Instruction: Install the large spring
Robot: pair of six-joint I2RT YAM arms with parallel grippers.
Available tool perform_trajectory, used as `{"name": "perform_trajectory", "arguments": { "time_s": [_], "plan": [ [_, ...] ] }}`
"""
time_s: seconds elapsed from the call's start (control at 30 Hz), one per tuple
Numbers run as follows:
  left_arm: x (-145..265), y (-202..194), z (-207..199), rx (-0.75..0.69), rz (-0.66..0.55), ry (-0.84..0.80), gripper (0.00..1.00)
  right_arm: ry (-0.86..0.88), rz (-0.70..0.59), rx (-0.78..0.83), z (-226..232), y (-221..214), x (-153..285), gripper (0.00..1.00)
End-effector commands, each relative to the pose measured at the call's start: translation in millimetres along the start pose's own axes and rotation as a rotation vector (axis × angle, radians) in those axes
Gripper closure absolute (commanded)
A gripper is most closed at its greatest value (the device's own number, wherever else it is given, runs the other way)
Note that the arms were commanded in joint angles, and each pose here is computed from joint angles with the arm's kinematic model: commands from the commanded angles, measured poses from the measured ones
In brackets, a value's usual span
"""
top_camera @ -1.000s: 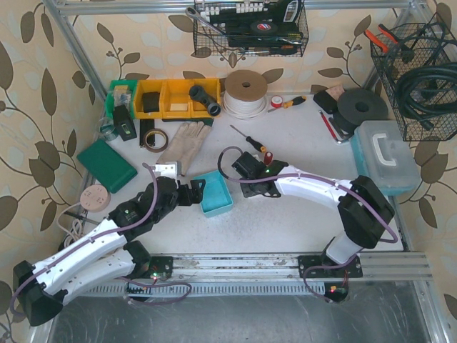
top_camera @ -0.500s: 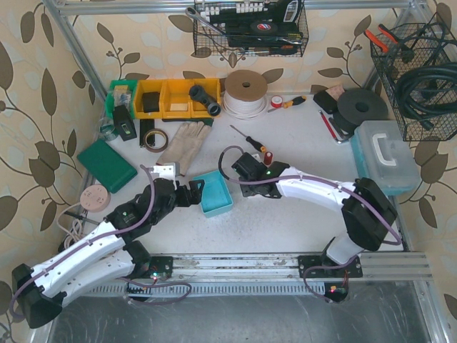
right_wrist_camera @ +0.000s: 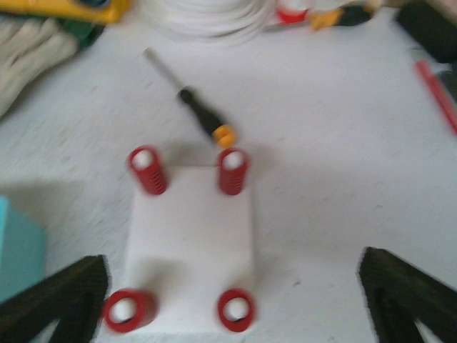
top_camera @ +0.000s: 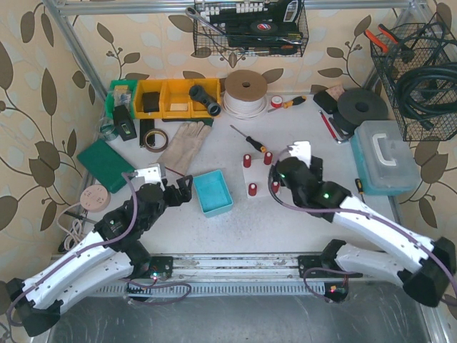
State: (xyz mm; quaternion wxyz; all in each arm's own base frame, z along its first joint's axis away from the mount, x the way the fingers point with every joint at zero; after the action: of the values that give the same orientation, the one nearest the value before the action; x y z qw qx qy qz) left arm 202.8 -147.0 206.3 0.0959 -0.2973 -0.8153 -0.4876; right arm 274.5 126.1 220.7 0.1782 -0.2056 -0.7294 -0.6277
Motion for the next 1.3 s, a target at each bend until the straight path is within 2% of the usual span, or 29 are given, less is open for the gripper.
{"name": "perform_trajectory", "arguments": {
  "time_s": [0.0,0.1,0.23,0.3,0.37,0.43,0.6,0.73,0.87,1.0,1.2,1.27],
  "plan": [
    [20.3,43.1,23.4,-0.037,-0.184,0.168,0.02,-0.262,-0.244,-0.042,-58.6,10.6,10.1,0.00],
    [35.9,72.5,33.7,-0.137,-0.285,0.304,0.02,-0.430,-0.349,-0.121,-94.8,-3.7,14.4,0.00],
    [57.5,101.9,67.9,-0.214,-0.478,0.627,0.02,-0.555,-0.243,-0.104,-129.7,-36.3,-7.1,0.00],
    [54.9,106.8,74.8,-0.281,-0.531,0.712,0.02,-0.593,-0.242,-0.094,-137.7,-46.9,-14.8,0.00],
    [34.9,105.0,74.8,-0.407,-0.503,0.704,0.02,-0.568,-0.260,-0.076,-137.8,-50.9,-22.8,0.00],
    [18.4,99.1,88.6,-0.464,-0.473,0.717,0.02,-0.550,-0.263,-0.076,-139.5,-57.0,-32.5,0.00],
    [-0.9,86.2,151.2,-0.374,-0.421,0.842,0.02,-0.520,-0.258,-0.091,-142.8,-73.7,-57.2,0.00],
    [-11.1,89.2,179.7,-0.330,-0.448,0.901,0.02,-0.497,-0.295,-0.051,-143.4,-67.3,-68.0,0.00],
    [-24.3,94.9,204.2,-0.300,-0.416,0.957,0.02,-0.462,-0.316,-0.007,-136.6,-60.7,-78.4,0.00],
    [-43.1,95.5,214.0,-0.341,-0.426,0.935,0.02,-0.439,-0.335,0.016,-133.3,-56.2,-85.0,0.00],
    [-78.7,78.5,226.3,-0.364,-0.365,0.844,0.02,-0.408,-0.342,0.050,-130.3,-57.2,-103.7,0.00],
    [-94.8,74.2,219.2,-0.412,-0.312,0.765,0.02,-0.390,-0.360,0.075,-125.8,-57.1,-110.6,0.00]
  ]
}}
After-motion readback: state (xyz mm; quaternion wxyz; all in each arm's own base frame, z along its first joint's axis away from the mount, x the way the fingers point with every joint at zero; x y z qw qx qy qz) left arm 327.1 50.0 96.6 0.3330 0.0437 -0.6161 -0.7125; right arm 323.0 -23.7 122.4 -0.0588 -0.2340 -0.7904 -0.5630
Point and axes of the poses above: each gripper's point midway between its finger pads, its own x axis back along the fingers, its own z axis along the line the jaws close on, y = z × x, the point moved 1 cm from there along x, back along the fingers, and after that the axes turned 4 degrees about x, right-handed, at the moved point
